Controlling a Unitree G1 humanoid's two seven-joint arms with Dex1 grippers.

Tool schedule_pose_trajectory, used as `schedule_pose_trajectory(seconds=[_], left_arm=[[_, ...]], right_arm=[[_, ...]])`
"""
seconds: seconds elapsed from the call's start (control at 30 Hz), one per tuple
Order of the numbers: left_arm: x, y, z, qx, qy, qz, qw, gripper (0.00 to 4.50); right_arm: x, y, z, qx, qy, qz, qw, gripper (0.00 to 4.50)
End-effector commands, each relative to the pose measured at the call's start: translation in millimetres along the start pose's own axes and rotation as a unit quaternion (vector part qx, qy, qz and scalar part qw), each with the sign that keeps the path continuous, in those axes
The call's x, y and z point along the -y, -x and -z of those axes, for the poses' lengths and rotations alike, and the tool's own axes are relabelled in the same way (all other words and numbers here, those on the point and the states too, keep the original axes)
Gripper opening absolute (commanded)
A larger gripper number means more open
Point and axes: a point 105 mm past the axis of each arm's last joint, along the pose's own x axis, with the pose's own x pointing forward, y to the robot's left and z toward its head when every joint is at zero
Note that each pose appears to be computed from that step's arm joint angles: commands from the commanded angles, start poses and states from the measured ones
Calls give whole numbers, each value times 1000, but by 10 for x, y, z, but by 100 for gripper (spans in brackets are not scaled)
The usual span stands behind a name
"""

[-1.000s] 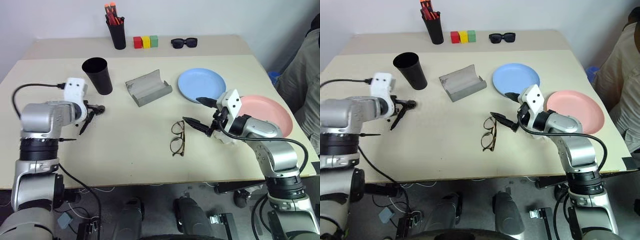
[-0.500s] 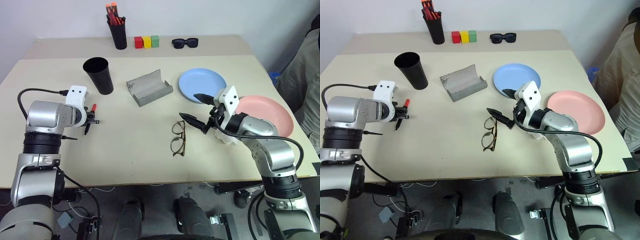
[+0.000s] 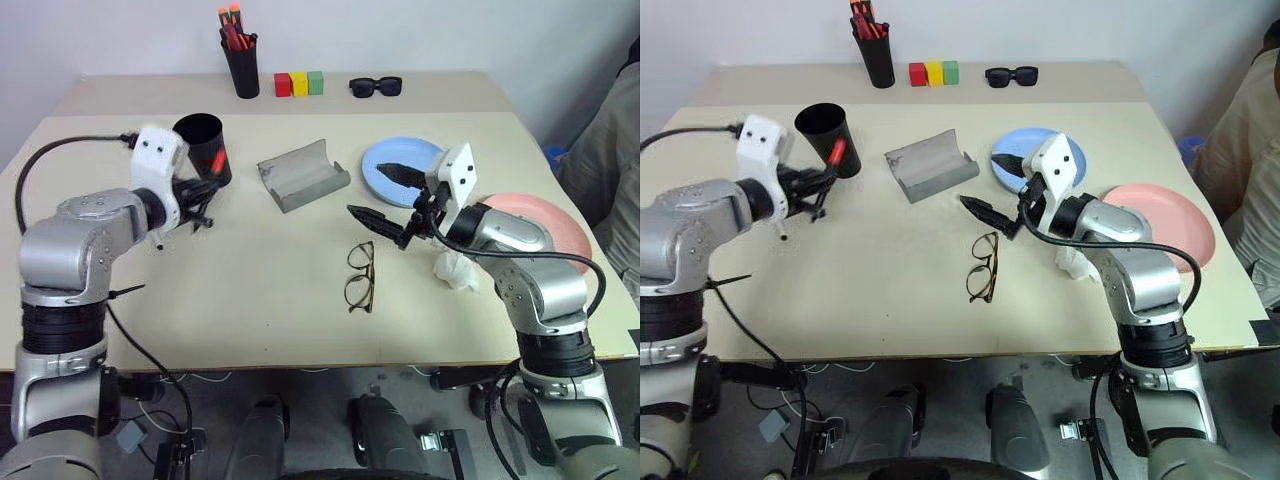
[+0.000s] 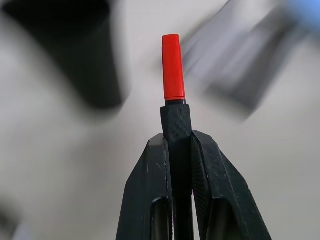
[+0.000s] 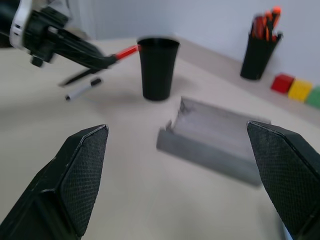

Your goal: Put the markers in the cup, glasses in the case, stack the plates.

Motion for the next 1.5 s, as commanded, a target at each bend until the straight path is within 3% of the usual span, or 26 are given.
schedule_pose_trajectory(seconds=[0.03, 0.17, 0.37, 0.77, 1.1, 1.5], left_arm=[[-220, 19, -657, 149, -61, -100, 982, 3], [-564, -42, -976, 226, -76, -242, 941, 3], [-796, -277, -861, 265, -78, -333, 901, 3], [-826, -450, -805, 310, -30, -343, 886, 3], [-757, -459, -784, 346, -25, -339, 874, 3], [-720, -564, -594, 325, -14, -344, 881, 3]], right_arm=[[-26, -58, -158, 35, 12, -16, 999, 450], [-70, -143, -305, 72, 16, -27, 997, 450], [-211, -293, -411, 110, 11, -42, 993, 450], [-478, -340, -325, 114, -16, -67, 991, 450], [-518, -347, -308, 112, -23, -73, 991, 450], [-537, -352, -332, 115, -25, -77, 990, 450]])
